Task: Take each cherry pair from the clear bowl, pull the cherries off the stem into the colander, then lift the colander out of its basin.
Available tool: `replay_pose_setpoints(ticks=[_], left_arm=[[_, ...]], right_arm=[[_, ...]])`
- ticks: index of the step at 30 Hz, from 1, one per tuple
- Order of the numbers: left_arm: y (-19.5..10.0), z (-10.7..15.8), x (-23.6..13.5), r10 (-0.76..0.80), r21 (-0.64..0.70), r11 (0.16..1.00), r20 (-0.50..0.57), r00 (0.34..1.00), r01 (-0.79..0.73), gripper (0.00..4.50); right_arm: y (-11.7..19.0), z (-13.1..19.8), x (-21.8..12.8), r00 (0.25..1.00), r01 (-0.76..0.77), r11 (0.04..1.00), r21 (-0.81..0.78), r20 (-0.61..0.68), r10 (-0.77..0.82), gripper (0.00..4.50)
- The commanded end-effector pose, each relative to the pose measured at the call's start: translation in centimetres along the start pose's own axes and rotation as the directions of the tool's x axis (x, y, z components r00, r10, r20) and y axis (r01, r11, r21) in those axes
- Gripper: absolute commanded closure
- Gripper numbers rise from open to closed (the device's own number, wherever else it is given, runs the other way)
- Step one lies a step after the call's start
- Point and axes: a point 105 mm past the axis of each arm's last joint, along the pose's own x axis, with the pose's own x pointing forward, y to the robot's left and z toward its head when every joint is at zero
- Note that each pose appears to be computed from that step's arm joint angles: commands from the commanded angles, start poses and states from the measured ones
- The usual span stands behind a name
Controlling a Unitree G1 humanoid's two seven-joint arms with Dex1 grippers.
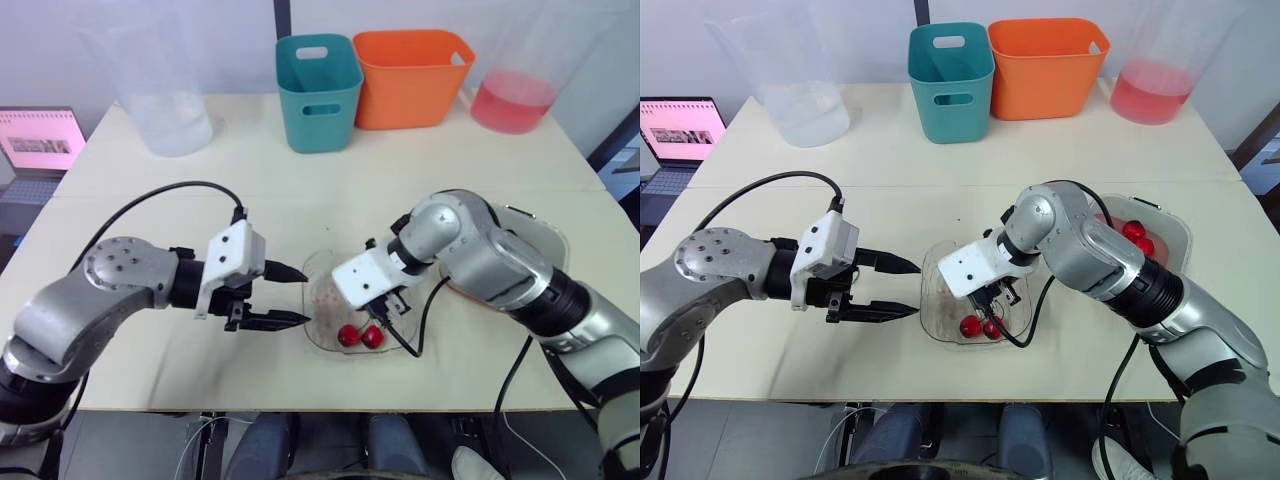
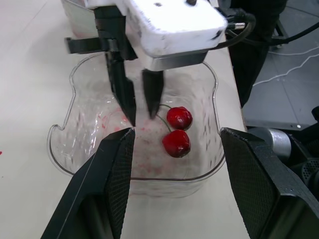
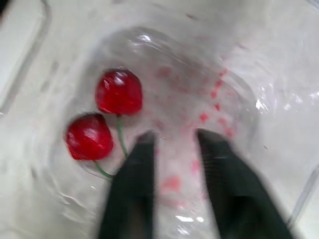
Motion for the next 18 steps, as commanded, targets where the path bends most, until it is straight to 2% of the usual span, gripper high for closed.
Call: replay_pose_setpoints(ticks=[1, 5, 13, 18], left_arm=[[0.0, 0.5, -0.3, 0.002, 0.035, 0.999, 0.006, 1.0, -0.002, 1.61], [0.0, 0.5, -0.4, 0.002, 0.039, 0.999, -0.002, 1.0, -0.002, 1.61], [-0.8, -1.0, -1.2, -0.041, 0.037, 0.998, -0.13, 0.991, 0.046, 1.61], [-1.2, -1.4, -1.5, -0.06, 0.031, 0.997, -0.163, 0.985, 0.066, 1.61]], right_arm=[[0.2, 1.4, -0.6, 0.999, 0.008, 1.0, -0.016, 0.054, -0.007, 1.05], [1.1, 1.6, 0.2, 0.997, -0.049, 0.998, -0.035, 0.052, 0.051, 1.05], [1.2, 1.0, 1.9, 0.996, -0.088, 0.995, -0.052, 0.013, 0.089, 1.05], [1.3, 0.7, 2.5, 0.995, -0.095, 0.994, -0.051, -0.004, 0.095, 1.05]])
